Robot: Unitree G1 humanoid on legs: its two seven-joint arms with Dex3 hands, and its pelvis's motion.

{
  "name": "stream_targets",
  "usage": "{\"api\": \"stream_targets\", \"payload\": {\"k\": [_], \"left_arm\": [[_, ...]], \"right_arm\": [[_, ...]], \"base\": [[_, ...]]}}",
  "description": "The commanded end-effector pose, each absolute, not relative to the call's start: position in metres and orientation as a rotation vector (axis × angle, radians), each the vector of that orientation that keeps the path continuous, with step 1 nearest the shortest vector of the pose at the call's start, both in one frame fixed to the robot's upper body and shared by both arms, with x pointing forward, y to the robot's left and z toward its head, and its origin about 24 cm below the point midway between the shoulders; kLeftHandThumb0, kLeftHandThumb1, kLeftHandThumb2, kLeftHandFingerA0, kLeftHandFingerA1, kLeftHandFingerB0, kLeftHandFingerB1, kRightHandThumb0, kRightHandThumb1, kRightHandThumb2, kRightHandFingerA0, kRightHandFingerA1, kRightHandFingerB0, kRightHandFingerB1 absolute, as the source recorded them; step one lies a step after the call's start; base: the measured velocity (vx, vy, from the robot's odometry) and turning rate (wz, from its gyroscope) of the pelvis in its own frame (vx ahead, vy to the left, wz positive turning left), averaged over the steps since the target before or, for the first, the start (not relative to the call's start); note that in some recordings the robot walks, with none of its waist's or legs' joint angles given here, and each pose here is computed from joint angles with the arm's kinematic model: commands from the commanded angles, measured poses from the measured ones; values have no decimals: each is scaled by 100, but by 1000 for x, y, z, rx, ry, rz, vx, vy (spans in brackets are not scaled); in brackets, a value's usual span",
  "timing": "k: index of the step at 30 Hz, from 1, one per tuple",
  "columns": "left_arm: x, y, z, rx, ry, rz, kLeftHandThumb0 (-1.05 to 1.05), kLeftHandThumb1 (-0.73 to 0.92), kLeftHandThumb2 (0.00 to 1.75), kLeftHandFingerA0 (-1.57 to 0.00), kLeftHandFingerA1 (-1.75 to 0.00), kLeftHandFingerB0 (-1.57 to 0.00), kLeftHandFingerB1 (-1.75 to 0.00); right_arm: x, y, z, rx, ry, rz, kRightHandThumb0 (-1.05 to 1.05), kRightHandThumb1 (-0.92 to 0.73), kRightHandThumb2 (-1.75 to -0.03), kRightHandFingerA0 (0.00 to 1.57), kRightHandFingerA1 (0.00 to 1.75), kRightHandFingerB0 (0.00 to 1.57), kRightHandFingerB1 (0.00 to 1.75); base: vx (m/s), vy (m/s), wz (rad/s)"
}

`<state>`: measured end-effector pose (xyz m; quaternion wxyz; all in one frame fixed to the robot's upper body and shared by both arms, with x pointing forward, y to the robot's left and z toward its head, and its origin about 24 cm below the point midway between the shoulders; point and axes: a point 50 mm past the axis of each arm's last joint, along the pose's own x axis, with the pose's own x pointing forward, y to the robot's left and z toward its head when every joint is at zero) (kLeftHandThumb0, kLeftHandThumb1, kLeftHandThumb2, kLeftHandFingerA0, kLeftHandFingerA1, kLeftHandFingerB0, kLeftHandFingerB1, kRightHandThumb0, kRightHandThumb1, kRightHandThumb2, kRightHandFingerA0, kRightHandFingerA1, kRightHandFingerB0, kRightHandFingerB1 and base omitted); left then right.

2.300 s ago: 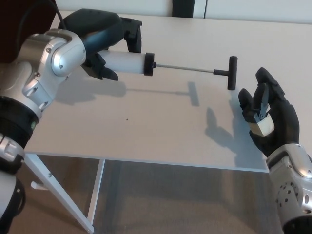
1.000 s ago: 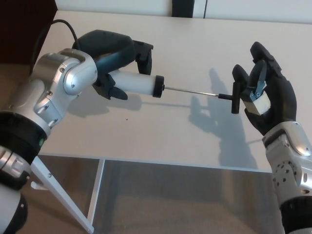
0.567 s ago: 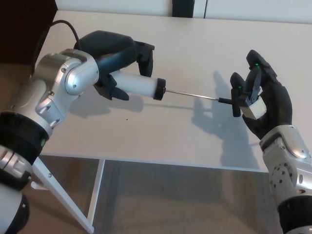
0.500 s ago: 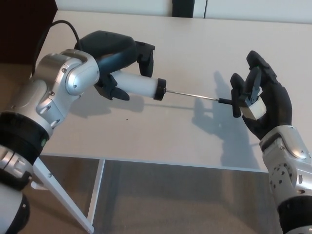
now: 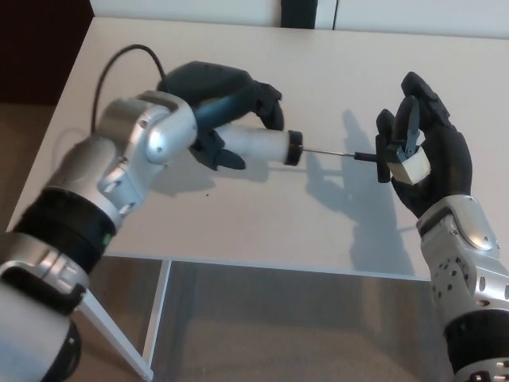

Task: The robot walks towards a desk on which an air pump is kept in the middle. It lifts it up and holds it with its left hand and uses its right hand to compress it by pushing its handle inwards.

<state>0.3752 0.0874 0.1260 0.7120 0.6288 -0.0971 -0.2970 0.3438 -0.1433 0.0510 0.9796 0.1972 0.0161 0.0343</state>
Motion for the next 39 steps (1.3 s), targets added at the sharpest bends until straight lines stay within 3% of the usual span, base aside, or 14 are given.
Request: {"api": "stream_targets", "payload": {"k": [1,5,6,7,8,10,11,15,16,17,19,20,26,39], "left_arm": [[375,68,116,1390,-220,-587,-33,60,98,-81,-83,-58,-64],[375,61,110,1340,-206,-565,-37,64,102,-82,-82,-60,-65],[374,60,110,1333,-210,-554,-34,76,64,-84,-87,-68,-47],[374,59,109,1330,-213,-546,-34,76,64,-84,-87,-68,-47],[374,58,109,1328,-212,-543,-32,60,99,-81,-84,-62,-66],[374,57,109,1327,-212,-540,-32,60,99,-81,-84,-62,-66],[375,56,109,1326,-209,-541,-33,75,62,-83,-81,-70,-48],[377,54,111,1330,-187,-539,-32,76,62,-81,-73,-66,-46],[377,53,112,1323,-191,-537,-31,59,99,-80,-86,-63,-67],[377,52,112,1310,-196,-532,-36,75,64,-82,-89,-66,-47],[377,51,113,1302,-200,-528,-36,75,64,-82,-89,-66,-47],[376,50,113,1292,-200,-518,-35,78,64,-76,-123,-66,-46],[372,41,109,1279,-208,-439,-28,70,60,-82,-108,-67,-49],[370,36,104,1234,-198,-416,-30,70,61,-84,-113,-70,-51]], "right_arm": [[350,-141,62,437,-23,11,-79,-92,-71,0,6,0,7],[351,-145,62,444,-29,-42,-81,-92,-68,0,15,0,15],[351,-146,63,446,-31,-54,-83,-75,-111,0,18,0,15],[351,-146,63,447,-33,-60,-83,-75,-111,0,18,0,15],[351,-147,64,449,-34,-67,-83,-75,-111,0,18,0,15],[351,-148,64,449,-36,-72,-83,-75,-111,0,18,0,15],[351,-149,64,450,-36,-75,-84,-75,-111,0,17,0,15],[352,-151,65,457,-34,-83,-81,-74,-111,0,18,0,17],[353,-151,65,455,-34,-92,-81,-73,-110,0,20,0,19],[353,-151,65,454,-33,-102,-82,-74,-110,0,19,0,18],[353,-152,66,453,-33,-109,-82,-74,-110,0,19,0,18],[354,-152,66,455,-34,-116,-85,-76,-111,0,18,0,16],[355,-155,68,481,-47,-147,-91,-77,-109,5,17,5,13],[355,-157,69,511,-68,-184,-91,-77,-109,5,21,6,15]], "base": [[0,0,0],[0,0,0],[0,0,0],[0,0,0],[0,0,0],[0,0,0],[0,0,0],[0,0,0],[0,0,0],[0,0,0],[0,0,0],[0,0,0],[0,0,0],[0,0,0]]}}
